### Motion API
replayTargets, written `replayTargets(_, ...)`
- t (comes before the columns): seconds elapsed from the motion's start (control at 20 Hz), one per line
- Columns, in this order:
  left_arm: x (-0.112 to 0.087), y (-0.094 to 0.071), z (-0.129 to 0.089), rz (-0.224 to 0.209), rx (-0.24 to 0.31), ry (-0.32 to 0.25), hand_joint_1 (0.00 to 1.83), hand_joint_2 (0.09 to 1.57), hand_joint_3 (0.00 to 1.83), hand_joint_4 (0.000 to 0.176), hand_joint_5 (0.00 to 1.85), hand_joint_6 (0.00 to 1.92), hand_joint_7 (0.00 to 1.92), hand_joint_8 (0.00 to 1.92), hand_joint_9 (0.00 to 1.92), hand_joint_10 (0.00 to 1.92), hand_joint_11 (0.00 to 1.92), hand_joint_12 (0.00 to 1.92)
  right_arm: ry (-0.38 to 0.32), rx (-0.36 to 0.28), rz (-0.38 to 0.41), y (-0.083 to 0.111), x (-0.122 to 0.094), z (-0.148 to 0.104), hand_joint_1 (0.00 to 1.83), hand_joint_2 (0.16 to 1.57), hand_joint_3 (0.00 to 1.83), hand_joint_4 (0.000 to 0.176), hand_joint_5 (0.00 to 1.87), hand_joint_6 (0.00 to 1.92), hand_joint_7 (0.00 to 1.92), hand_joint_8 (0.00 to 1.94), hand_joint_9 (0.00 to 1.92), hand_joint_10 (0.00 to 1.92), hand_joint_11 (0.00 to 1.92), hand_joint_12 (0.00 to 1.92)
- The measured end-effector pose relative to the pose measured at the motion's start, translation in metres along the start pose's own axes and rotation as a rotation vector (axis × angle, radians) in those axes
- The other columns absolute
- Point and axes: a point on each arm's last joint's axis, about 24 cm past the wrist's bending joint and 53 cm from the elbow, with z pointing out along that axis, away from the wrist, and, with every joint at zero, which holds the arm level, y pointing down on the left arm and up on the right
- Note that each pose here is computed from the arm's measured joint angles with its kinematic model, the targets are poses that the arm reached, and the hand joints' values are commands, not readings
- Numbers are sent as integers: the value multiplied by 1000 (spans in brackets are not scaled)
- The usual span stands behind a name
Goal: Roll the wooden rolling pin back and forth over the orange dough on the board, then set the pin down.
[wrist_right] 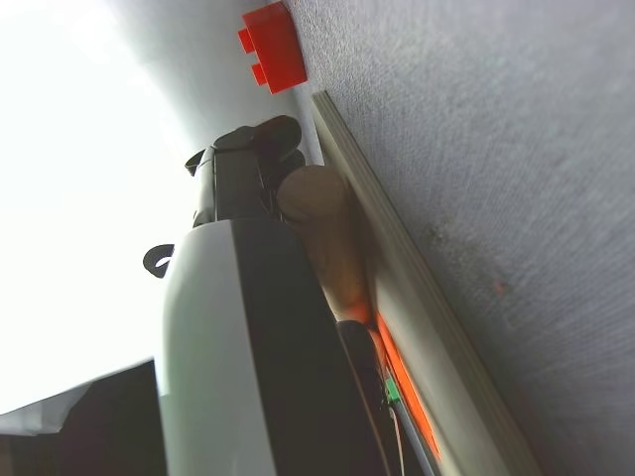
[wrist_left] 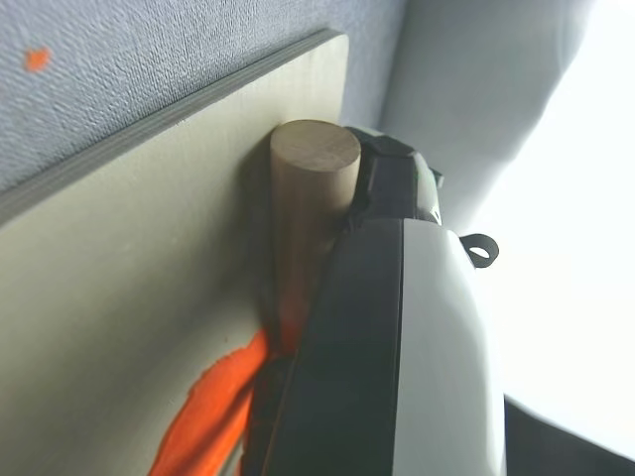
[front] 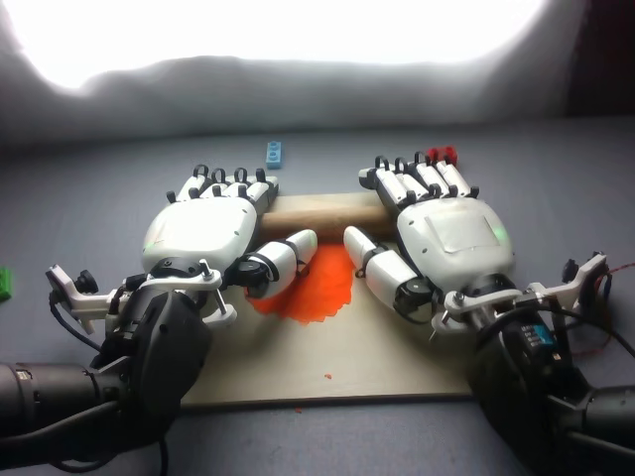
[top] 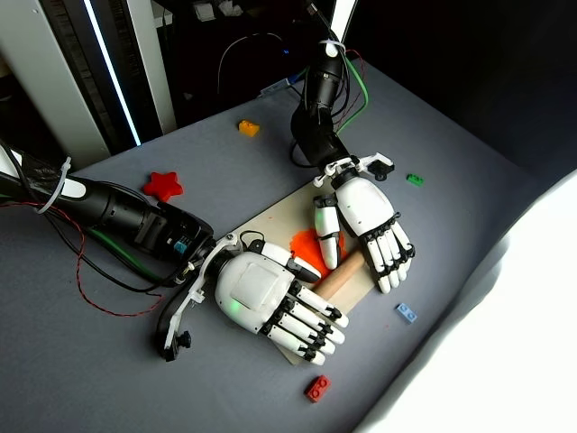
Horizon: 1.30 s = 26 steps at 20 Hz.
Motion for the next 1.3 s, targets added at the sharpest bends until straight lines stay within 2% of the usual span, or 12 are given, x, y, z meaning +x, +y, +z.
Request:
replayTargets(0.15,0,1,-1,-20,-1,5,0,1438,0,0,284,2,335,0,305,0,0,765,-1,0,0,3,1,-3,0,1436,0,0,79,633,387,3,33,636,0,769)
replayTargets(0.55,-2,4,-5,-87,-13,0,0,1438,0,0,270,3,329,4,299,3,0,738,-2,-11,-17,7,4,-14,0,1435,0,0,80,638,380,1,25,643,0,789)
replayTargets(0.75,-2,6,-11,-125,-24,-6,0,1432,0,0,302,8,346,4,320,6,0,792,6,-31,-25,12,8,-22,0,1435,0,0,77,636,379,0,28,647,0,781)
replayTargets(1.0,0,8,-26,-115,-11,-16,0,1435,0,0,273,0,325,1,303,1,0,785,22,-47,-25,16,13,-27,0,1434,0,0,89,649,404,10,37,669,0,820)
replayTargets(1.15,1,8,-32,-110,4,-20,0,1437,1,0,270,1,318,0,295,0,0,762,27,-51,-28,16,14,-29,0,1434,0,0,70,622,385,2,21,639,0,711)
replayTargets(1.3,2,7,-36,-112,14,-24,0,1436,0,0,275,3,320,2,297,2,0,755,31,-55,-33,15,14,-31,0,1437,1,0,67,617,372,0,19,636,0,704)
